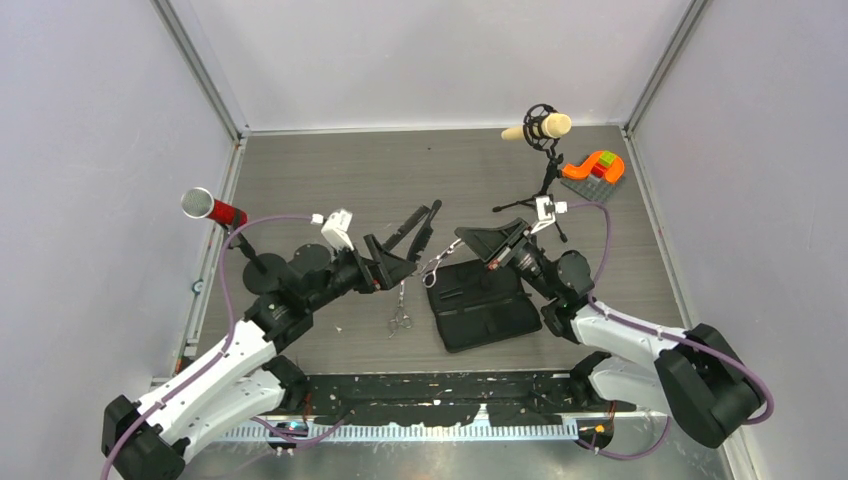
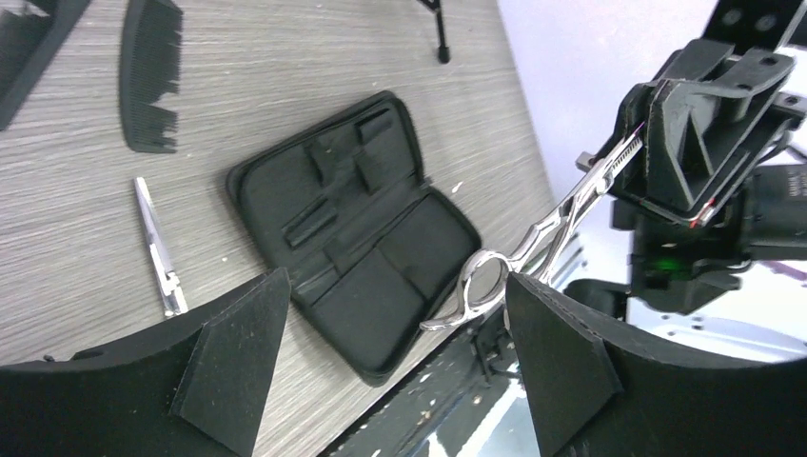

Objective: Sort the hair-cutting tools

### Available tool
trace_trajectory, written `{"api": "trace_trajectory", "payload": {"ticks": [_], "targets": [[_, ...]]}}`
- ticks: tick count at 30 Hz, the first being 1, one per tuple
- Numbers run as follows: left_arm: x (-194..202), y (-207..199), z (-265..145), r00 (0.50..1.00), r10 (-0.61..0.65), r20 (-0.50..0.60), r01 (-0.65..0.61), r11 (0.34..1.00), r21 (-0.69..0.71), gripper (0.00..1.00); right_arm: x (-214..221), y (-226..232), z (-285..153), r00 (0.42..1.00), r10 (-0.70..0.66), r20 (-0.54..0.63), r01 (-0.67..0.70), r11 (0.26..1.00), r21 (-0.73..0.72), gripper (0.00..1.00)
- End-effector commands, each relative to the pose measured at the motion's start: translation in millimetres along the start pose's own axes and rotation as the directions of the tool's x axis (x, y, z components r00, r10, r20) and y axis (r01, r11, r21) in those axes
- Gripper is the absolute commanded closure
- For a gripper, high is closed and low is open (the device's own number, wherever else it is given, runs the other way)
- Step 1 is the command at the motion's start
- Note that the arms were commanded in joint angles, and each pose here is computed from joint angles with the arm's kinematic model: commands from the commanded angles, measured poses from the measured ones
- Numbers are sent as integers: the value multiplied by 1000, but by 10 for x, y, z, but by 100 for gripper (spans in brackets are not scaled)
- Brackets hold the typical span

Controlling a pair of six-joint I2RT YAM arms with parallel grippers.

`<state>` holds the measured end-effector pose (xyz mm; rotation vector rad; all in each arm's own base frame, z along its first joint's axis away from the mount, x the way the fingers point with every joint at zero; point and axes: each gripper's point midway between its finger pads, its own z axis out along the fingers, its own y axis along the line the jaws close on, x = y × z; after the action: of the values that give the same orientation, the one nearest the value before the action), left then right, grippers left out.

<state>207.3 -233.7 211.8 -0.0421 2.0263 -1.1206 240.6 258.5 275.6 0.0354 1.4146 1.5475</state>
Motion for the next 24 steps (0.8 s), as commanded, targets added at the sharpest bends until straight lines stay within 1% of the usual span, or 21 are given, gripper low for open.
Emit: {"api": "trace_trajectory", "payload": {"ticks": [1,4,8,9,10,11,12,14,17,22,24], "targets": [[-239,-316,-10,987,-117,109,98,982,164,15,-316,355,13,988,48,150,-23,986,-163,95],[-256,-368,-14,981,-148,126,119,970,212,17,-313,393,56,988,67,140,-39,980,-195,95],[-284,-471,-31,972,-188,138,142,946,290,25,-345,403,56,982,105,159,-69,974,-217,95],[-276,-476,-25,971,-199,133,152,942,299,28,-349,403,58,981,106,161,-70,973,-218,95],[-273,-483,-23,969,-208,131,160,938,307,34,-351,404,62,981,106,162,-69,973,-219,95],[-261,-481,-17,968,-218,127,170,934,313,41,-348,395,65,981,106,161,-70,974,-217,95],[-246,-472,-11,965,-231,124,181,930,321,47,-350,386,67,981,108,163,-71,974,-214,95],[-252,-487,-13,959,-253,129,195,917,349,54,-352,368,67,980,112,167,-76,975,-208,95],[-272,-534,-19,953,-272,135,201,899,390,58,-350,353,70,979,113,168,-77,976,-205,95],[-287,-634,-16,954,-274,119,198,879,434,62,-346,342,79,979,113,169,-77,975,-206,95],[-287,-662,-16,955,-275,115,196,870,452,66,-347,339,79,979,113,170,-77,975,-207,95]]}}
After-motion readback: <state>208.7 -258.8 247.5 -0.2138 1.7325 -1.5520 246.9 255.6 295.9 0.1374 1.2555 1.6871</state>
